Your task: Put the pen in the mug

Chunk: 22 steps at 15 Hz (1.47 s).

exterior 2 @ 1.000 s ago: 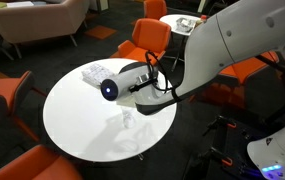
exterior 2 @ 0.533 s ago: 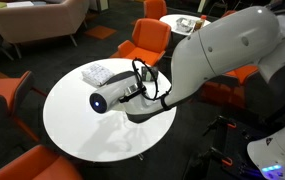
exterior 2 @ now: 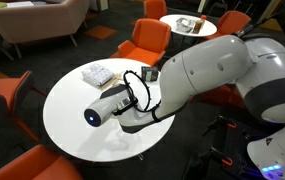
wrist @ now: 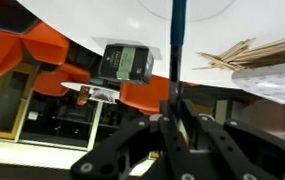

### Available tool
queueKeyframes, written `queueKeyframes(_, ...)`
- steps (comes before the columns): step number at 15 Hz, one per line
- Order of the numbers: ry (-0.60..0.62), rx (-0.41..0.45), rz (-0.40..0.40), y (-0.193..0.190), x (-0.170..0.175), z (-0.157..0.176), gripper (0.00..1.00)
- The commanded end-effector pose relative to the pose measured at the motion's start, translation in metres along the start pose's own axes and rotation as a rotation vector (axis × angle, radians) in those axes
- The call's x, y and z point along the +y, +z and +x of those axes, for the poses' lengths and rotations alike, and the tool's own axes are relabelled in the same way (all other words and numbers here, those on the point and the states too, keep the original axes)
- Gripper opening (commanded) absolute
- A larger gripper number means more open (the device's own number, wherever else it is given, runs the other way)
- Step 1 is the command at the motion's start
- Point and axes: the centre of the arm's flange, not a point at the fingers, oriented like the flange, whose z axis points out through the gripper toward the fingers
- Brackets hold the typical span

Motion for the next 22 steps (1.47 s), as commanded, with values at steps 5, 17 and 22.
queueKeyframes(5,-0.024,0.04,-0.013,0.006,-0.018,-0.02,0.02)
queueKeyframes(17,-0.015,0.004,-0.073,0.018,-0.008,-0.037,0.41)
queueKeyframes(22,-0.015,-0.004,-0.054,0.014,-0.004,-0.023,0.83)
